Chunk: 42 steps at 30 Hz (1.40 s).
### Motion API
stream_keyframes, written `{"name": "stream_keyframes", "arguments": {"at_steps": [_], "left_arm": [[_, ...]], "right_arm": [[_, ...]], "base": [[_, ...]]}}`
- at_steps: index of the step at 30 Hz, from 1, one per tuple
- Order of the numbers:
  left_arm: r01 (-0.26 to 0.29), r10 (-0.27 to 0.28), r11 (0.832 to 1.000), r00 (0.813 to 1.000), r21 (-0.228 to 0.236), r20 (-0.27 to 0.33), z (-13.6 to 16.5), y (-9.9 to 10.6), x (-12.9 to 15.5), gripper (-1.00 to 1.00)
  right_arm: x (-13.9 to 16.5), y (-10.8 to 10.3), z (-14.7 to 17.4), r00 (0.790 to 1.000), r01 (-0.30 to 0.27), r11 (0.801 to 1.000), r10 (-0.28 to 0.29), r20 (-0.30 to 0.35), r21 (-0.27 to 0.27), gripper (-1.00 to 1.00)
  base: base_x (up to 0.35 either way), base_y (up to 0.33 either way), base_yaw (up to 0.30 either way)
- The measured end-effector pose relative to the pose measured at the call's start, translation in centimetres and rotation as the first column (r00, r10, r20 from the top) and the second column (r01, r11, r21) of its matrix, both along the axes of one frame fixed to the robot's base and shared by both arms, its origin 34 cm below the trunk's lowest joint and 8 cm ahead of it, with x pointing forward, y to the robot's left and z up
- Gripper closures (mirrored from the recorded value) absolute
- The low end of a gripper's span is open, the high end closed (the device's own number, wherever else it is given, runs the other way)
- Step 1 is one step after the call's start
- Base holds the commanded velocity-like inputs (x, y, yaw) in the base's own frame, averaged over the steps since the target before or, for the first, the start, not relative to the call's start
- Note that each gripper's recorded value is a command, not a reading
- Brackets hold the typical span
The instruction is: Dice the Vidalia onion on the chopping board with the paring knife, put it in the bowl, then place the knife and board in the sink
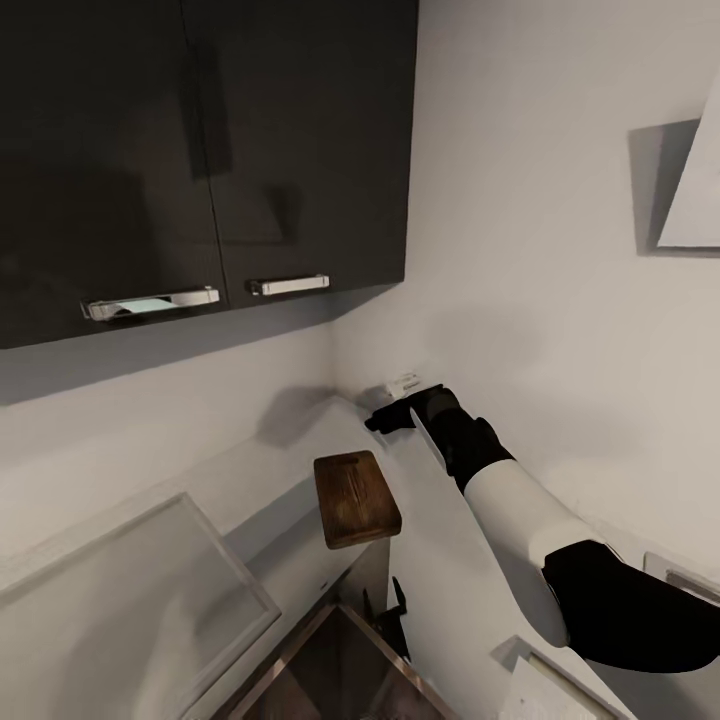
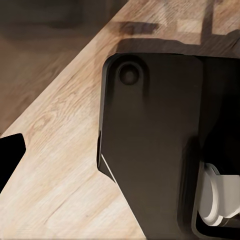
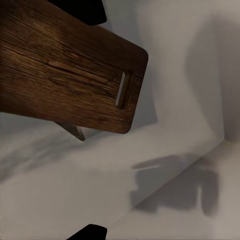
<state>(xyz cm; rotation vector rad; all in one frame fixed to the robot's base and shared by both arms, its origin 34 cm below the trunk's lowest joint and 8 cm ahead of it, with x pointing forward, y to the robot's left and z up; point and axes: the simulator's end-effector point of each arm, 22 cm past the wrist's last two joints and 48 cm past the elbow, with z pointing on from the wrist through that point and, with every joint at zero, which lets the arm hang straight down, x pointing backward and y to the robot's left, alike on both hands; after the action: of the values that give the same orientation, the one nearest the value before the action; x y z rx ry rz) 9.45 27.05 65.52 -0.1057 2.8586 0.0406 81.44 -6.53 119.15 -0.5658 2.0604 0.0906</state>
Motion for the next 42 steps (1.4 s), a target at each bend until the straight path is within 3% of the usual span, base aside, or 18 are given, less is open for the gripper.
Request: {"name": "stream_keyframes", "arguments": {"at_steps": [42], "left_arm": [[-0.001, 0.001, 1.0, 0.998, -0.003, -0.069, 0.2, -0.3, -2.4, -1.0]], "right_arm": [[0.9, 0.5, -4.9, 0.997, -0.019, 1.0, 0.02, -0.076, 0.012, -1.0]], "base": [[0.0, 0.0, 0.0]]}}
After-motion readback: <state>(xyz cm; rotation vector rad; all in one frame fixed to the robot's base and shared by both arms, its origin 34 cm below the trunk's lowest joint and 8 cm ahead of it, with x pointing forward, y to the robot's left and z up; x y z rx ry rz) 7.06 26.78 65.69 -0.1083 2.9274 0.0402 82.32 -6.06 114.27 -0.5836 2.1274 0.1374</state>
